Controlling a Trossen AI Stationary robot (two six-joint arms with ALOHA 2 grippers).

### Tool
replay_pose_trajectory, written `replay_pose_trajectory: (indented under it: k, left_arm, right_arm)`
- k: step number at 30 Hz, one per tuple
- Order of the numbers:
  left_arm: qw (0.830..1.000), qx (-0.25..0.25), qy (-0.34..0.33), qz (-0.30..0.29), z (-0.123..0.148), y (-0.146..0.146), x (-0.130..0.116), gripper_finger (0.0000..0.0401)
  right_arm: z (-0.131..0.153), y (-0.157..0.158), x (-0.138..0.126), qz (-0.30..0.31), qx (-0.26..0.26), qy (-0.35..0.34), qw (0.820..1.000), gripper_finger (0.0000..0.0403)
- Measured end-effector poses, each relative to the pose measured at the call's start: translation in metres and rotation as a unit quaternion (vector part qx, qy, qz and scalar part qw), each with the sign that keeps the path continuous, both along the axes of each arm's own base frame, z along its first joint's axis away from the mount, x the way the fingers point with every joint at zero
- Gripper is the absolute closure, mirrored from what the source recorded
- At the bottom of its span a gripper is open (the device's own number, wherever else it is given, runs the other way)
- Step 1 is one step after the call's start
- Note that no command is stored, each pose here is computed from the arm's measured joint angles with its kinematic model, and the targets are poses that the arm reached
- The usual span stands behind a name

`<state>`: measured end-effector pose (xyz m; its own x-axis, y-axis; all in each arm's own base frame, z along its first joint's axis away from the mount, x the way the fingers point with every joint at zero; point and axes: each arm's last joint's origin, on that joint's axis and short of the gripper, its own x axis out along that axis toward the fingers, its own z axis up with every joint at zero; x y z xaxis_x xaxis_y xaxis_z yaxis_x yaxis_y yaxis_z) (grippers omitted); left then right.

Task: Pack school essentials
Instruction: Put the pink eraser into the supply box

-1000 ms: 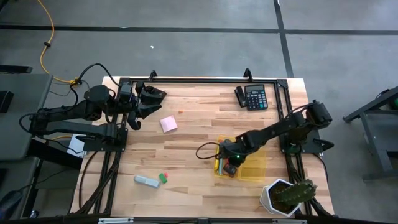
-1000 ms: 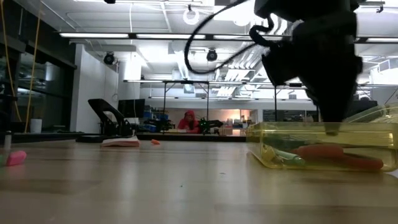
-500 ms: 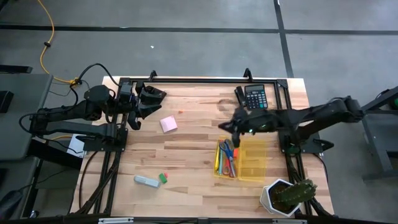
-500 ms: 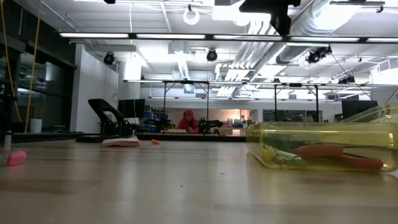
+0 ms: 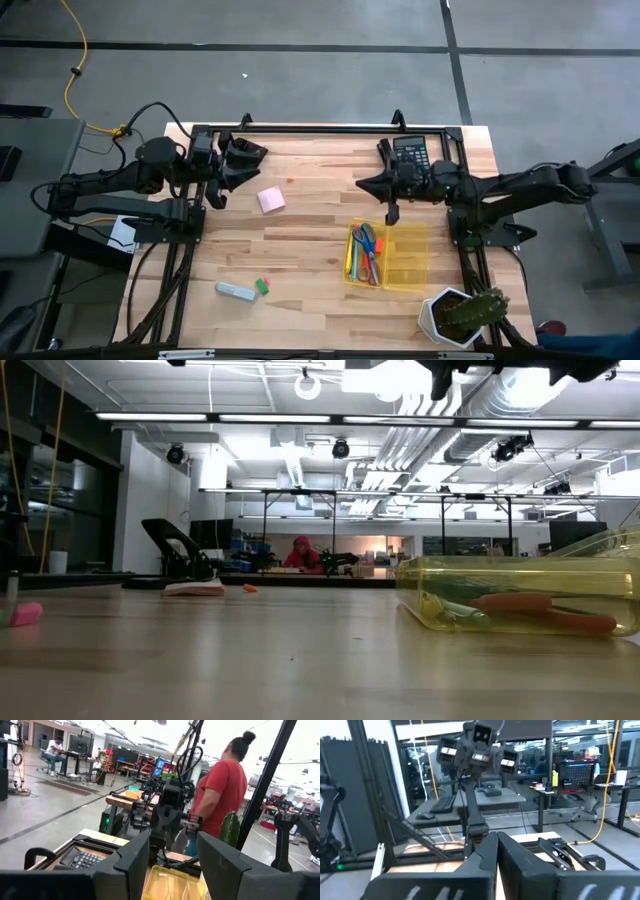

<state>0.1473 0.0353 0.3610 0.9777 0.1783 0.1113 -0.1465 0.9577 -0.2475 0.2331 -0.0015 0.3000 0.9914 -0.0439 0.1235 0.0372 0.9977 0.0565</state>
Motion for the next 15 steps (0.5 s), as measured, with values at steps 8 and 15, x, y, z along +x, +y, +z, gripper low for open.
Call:
replay_pose_trajectory:
  k: [8,15]
  left_arm:
    - [1.000,-0.004,0.015,0.000,-0.004,0.001,0.004,0.0245]
    - [0.999,-0.009,0.034,-0.002,-0.009,0.003,0.014,0.0245]
  right_arm:
    - [0.007,-0.001,0.001,-0.006,-0.015,-0.007,1.000,0.0403]
    - [0.006,-0.001,0.001,-0.005,-0.002,-0.005,1.000,0.0403]
